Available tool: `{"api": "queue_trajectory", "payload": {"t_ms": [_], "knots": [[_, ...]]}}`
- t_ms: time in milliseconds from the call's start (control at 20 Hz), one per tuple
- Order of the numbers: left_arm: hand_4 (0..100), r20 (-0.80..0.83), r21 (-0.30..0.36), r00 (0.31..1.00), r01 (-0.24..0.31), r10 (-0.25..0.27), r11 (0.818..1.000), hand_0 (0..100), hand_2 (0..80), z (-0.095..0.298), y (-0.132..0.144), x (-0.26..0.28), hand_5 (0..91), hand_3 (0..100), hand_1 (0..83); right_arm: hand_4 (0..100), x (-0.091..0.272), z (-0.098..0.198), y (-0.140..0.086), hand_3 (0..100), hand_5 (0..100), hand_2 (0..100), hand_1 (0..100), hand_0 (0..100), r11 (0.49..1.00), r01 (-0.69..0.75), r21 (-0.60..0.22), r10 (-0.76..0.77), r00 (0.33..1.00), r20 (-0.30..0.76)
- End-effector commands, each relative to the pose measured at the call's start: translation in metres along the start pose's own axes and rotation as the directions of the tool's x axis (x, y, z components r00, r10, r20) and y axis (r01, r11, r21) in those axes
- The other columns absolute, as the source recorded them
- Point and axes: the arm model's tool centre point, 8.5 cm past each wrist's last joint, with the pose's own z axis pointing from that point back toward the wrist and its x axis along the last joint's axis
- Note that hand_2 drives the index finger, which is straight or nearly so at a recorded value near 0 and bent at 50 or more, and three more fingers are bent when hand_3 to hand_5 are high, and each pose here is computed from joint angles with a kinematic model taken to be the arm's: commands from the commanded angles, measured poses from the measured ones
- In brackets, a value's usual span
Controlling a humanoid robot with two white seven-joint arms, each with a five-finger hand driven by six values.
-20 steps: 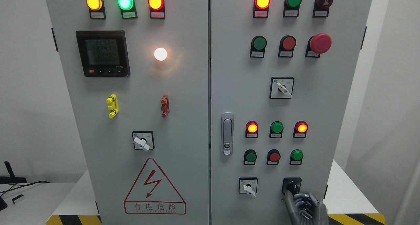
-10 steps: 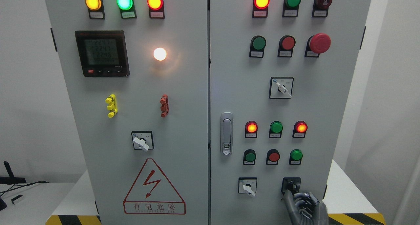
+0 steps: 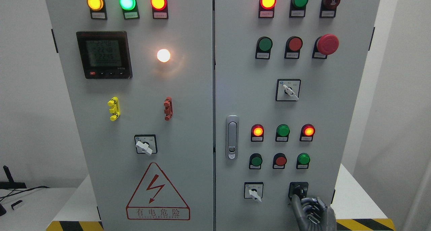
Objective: Trip black knob to open circuit
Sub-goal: 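Rotate the black knob with the right hand to switch it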
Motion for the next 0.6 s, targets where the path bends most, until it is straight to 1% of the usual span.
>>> {"api": "queue_trajectory", "payload": {"t_ms": [0,351,551], "knots": [[0,0.002,-0.006,1.0,0.03,-0.03,1.0,12,0.0,0.0,-0.001,0.0002,0.0,0,38.9,90,-0.0001,0.0021,0.0087,87,99,61,67,29,1.0,0.012,0.025,-0.012,1.0,-0.004],[0,0.0,-0.004,1.0,0.03,-0.03,1.0,12,0.0,0.0,0.0,-0.0002,0.0,0,38.9,89,-0.0001,0.002,0.0083,87,99,61,68,29,1.0,0.01,0.027,-0.01,1.0,-0.004],[0,0.002,-0.004,1.0,0.03,-0.03,1.0,12,0.0,-0.0001,0.0,0.0003,0.0,0,38.9,89,-0.0002,0.0029,0.0117,87,99,61,68,29,0.999,0.02,0.037,-0.02,1.0,-0.007]]}}
